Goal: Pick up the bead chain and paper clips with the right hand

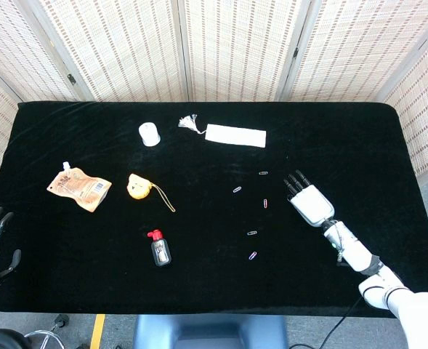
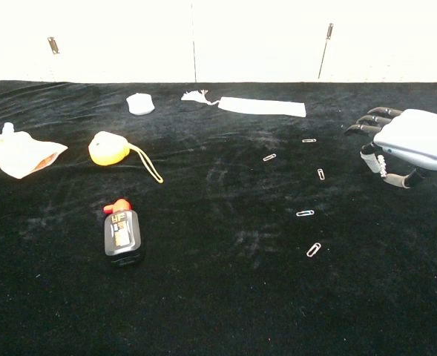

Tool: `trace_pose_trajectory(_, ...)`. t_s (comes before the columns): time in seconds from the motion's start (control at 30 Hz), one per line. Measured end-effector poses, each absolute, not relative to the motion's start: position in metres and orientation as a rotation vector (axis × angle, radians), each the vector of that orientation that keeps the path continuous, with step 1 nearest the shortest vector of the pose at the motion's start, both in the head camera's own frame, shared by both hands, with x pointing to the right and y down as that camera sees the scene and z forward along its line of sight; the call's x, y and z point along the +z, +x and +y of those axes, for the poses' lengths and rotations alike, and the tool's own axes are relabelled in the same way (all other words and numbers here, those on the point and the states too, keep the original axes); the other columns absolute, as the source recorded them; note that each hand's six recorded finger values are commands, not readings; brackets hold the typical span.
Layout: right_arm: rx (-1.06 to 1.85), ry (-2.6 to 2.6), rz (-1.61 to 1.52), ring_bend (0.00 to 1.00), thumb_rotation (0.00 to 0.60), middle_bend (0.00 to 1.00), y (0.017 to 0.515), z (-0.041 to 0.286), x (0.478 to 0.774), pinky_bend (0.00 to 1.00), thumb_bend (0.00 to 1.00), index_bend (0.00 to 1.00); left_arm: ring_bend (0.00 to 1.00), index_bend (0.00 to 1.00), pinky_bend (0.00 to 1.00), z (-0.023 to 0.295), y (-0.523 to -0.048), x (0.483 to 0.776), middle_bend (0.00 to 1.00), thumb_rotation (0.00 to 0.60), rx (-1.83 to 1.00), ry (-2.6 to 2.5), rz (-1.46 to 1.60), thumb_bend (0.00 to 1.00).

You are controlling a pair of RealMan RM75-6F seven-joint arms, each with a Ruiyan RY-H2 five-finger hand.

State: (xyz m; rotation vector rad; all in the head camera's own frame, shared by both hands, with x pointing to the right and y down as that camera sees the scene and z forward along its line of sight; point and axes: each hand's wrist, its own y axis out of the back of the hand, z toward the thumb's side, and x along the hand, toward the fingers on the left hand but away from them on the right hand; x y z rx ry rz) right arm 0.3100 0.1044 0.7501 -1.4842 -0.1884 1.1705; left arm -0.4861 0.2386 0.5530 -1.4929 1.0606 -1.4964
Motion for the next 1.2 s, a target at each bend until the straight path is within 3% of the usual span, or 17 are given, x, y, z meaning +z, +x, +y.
trace_pose_trajectory(0.7, 1.055, -1.485, -0.299, 0.09, 0.600, 0.15, 0.288, 0.098, 0.716, 0.00, 0.44, 0.88, 0.00, 0.00, 0.00, 0.239, -0.486, 0.552, 0.00, 0.600, -1.490, -1.500, 1.066, 0.52)
trace_pose_trajectory(1.2, 1.084, -1.790, -0.379, 0.10, 0.600, 0.16, 0.250, 0.130, 0.714, 0.00, 0.44, 0.88, 0.00, 0.00, 0.00, 0.239, -0.494, 0.543, 0.00, 0.600, -1.478, -1.505, 1.112, 0.52)
